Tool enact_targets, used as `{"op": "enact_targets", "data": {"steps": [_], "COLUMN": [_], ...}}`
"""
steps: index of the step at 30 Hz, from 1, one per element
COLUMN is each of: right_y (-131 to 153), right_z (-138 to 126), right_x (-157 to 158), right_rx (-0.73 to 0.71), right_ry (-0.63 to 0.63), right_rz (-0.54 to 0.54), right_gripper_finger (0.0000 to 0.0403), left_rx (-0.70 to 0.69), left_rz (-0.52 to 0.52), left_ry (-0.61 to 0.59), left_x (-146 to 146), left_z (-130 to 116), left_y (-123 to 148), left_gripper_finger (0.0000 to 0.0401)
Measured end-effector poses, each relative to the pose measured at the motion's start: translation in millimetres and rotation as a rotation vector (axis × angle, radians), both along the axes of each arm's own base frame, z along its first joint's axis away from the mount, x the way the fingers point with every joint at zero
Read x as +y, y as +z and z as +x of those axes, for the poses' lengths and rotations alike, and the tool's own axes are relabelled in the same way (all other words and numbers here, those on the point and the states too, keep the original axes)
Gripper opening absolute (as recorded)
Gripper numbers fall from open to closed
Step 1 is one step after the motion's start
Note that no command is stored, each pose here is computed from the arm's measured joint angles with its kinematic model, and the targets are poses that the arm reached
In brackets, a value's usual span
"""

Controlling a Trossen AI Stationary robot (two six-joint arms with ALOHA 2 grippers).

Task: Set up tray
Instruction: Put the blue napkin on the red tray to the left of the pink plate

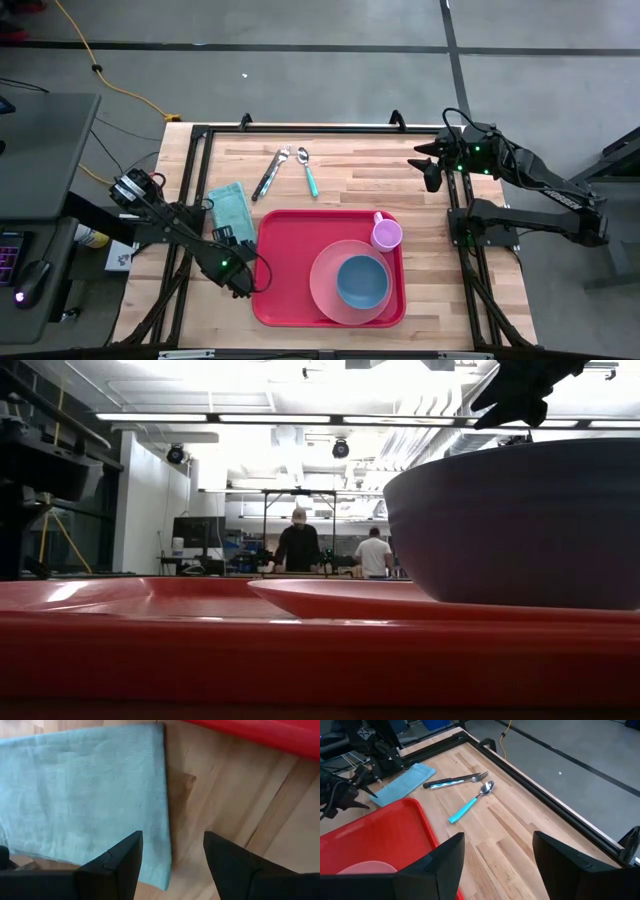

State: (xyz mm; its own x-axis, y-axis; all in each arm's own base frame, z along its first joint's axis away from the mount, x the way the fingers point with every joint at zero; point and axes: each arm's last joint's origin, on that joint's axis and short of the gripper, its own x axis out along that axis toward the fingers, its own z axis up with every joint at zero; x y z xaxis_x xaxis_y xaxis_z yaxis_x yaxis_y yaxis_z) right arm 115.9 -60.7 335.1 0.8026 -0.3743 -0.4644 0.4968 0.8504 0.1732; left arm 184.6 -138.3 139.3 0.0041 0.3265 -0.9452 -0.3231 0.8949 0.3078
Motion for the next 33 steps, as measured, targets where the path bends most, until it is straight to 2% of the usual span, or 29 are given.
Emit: {"op": "enact_targets", "data": {"steps": [15,21,33], "right_y": [0.1,0.1,0.1], "right_z": [0.0,0.0,0.1], "right_x": [0.0,0.0,0.2], "right_rx": [0.002,-0.001,-0.004], "right_ry": [0.002,-0.001,0.003], "right_rz": [-0.006,0.0,0.005], "right_gripper_finger": [0.0213,0.0213,0.0213], "left_rx": [0.008,-0.001,-0.007], "left_rz": [0.11,0.096,0.105], "left_ry": [-0.021,0.022,0.025], "left_x": [7.8,11.0,12.7], "left_z": [-5.6,-10.5,-12.4], "left_y": [-3.4,-10.6,-13.7], "left_gripper_finger": [0.0244,0.0244,0.0243]}}
